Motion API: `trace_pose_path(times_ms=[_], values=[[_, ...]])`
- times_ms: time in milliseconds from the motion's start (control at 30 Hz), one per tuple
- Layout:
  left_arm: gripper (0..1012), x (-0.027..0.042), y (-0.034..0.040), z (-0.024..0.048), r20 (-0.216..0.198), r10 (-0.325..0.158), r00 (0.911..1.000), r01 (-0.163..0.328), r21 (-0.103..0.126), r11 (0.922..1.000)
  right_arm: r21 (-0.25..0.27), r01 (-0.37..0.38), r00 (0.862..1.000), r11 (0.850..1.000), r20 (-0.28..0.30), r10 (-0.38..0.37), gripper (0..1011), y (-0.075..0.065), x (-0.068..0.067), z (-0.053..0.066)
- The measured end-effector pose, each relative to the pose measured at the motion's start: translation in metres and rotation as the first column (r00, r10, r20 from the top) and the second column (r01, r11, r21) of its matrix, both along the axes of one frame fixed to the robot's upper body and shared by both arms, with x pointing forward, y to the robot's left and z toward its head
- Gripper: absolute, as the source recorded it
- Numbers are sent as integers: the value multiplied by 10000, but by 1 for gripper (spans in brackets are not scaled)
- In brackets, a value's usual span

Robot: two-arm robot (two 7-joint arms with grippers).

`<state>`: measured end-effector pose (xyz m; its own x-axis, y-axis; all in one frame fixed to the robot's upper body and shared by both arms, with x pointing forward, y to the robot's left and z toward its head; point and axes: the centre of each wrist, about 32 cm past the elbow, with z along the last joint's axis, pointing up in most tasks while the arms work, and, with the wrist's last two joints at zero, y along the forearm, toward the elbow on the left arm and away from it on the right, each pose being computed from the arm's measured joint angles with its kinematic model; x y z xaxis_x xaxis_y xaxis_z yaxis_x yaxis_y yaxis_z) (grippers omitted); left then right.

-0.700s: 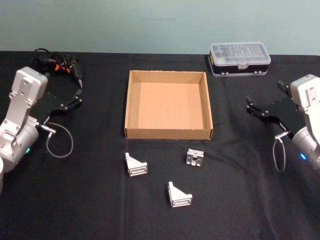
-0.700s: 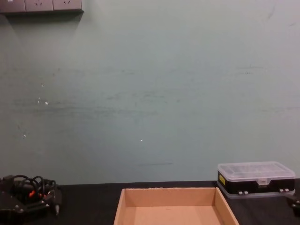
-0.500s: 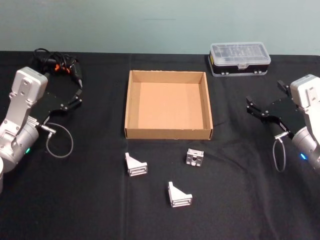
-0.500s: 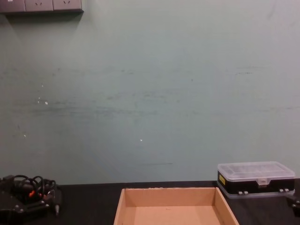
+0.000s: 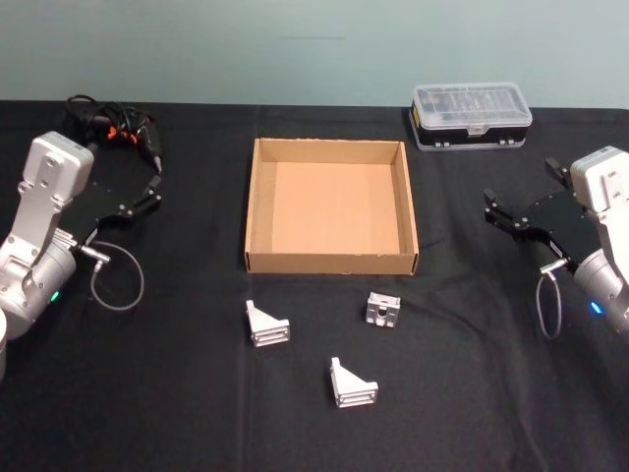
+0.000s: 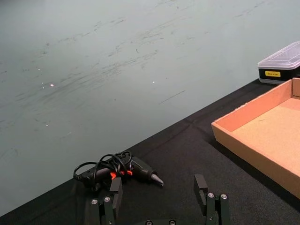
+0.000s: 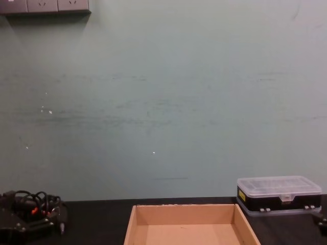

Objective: Use one hand to pick up the angle iron from the table and place it into the box.

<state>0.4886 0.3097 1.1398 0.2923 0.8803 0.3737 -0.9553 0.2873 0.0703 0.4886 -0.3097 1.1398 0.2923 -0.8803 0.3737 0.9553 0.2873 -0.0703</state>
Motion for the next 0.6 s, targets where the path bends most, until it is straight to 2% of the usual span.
trace_pose_path(times_ms=[600], values=[[1000, 0, 0, 0, 0, 0, 10000, 0, 0, 10000, 0, 0, 10000, 10000, 0, 0, 1000, 0, 0, 0]])
